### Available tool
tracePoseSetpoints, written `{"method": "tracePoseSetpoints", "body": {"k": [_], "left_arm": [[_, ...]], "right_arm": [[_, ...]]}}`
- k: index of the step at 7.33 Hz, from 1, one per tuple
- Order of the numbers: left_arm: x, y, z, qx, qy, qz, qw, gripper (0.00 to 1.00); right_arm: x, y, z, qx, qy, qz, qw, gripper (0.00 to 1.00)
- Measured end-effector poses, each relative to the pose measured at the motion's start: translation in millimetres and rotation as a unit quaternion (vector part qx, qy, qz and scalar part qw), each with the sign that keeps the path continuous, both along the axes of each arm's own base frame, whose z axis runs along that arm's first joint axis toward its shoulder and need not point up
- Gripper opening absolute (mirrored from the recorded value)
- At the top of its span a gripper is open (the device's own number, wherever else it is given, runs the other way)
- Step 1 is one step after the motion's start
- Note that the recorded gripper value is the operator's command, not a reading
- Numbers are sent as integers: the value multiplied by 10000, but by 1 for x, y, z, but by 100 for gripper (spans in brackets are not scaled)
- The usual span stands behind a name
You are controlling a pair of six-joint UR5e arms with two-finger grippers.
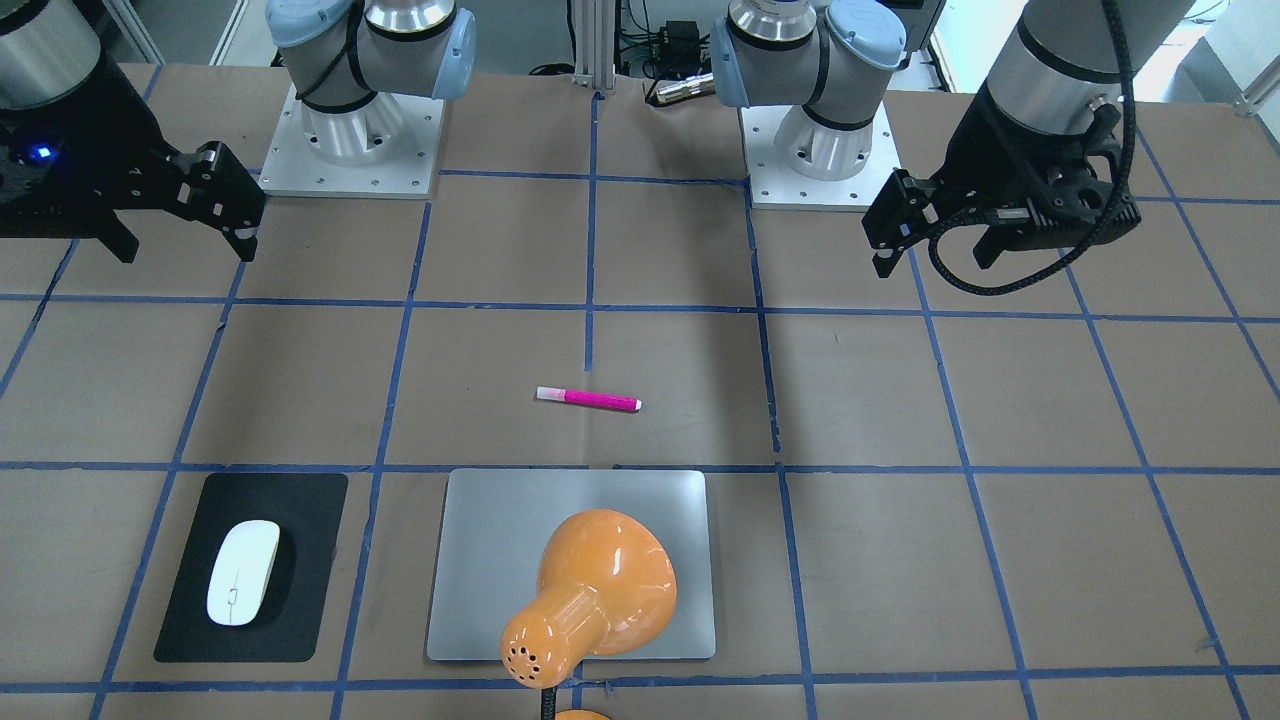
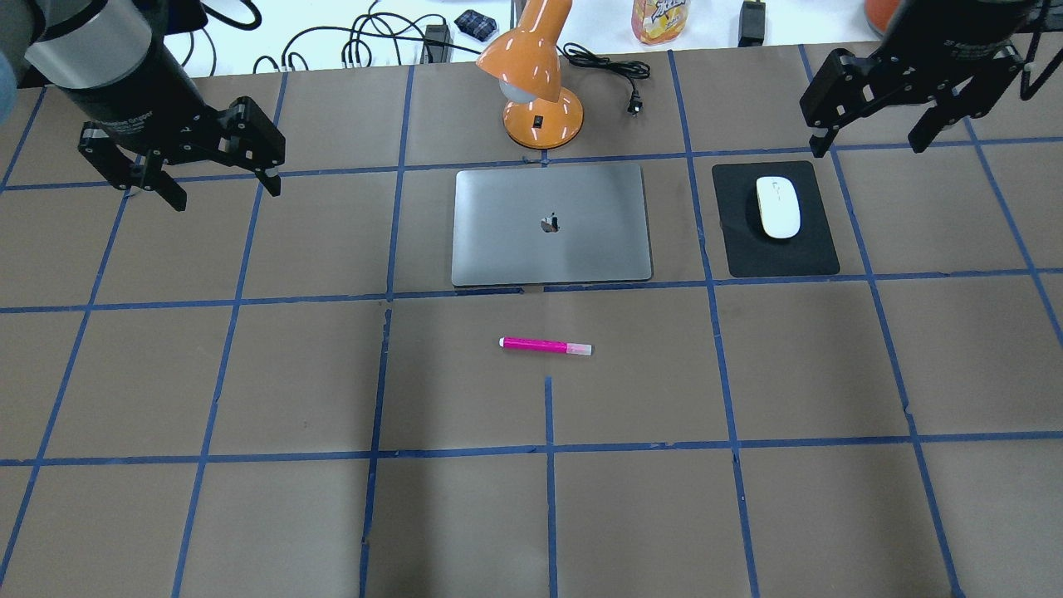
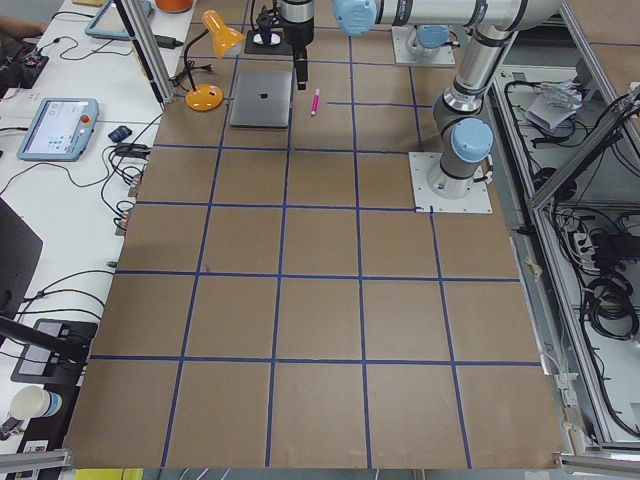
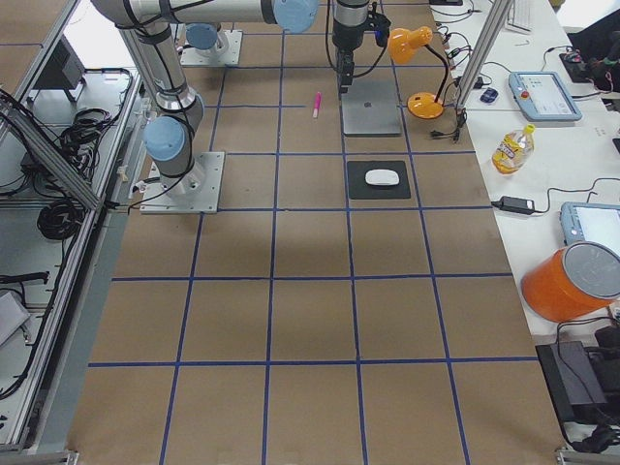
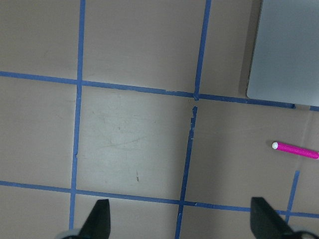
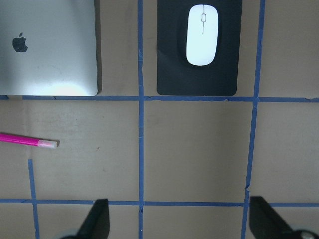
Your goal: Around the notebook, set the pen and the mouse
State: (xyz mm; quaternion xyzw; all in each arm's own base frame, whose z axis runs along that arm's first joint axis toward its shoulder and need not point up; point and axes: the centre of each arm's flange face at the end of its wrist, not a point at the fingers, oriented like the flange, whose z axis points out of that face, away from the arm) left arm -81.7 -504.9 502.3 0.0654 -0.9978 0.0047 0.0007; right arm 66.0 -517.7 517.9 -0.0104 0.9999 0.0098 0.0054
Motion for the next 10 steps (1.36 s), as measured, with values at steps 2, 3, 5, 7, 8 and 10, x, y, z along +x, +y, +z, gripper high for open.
{"method": "tracePoseSetpoints", "body": {"k": [2,3,5,7,8,10], "left_arm": [[0,-1,0,-30,-7,12,10000,100],[0,1,1,-5,-10,14,10000,100],[0,3,4,12,-16,16,10000,100],[0,3,4,16,-16,16,10000,100],[-1,3,3,21,-16,13,10000,100],[-2,4,3,25,-12,-16,10000,100]], "right_arm": [[0,0,0,0,0,2,10000,100],[0,0,0,-2,2,5,10000,100],[0,0,1,-9,8,12,10000,100],[0,0,2,-13,13,20,10000,100],[0,0,2,-11,17,23,10000,100],[-6,-3,3,-38,-23,-15,10000,100]]}}
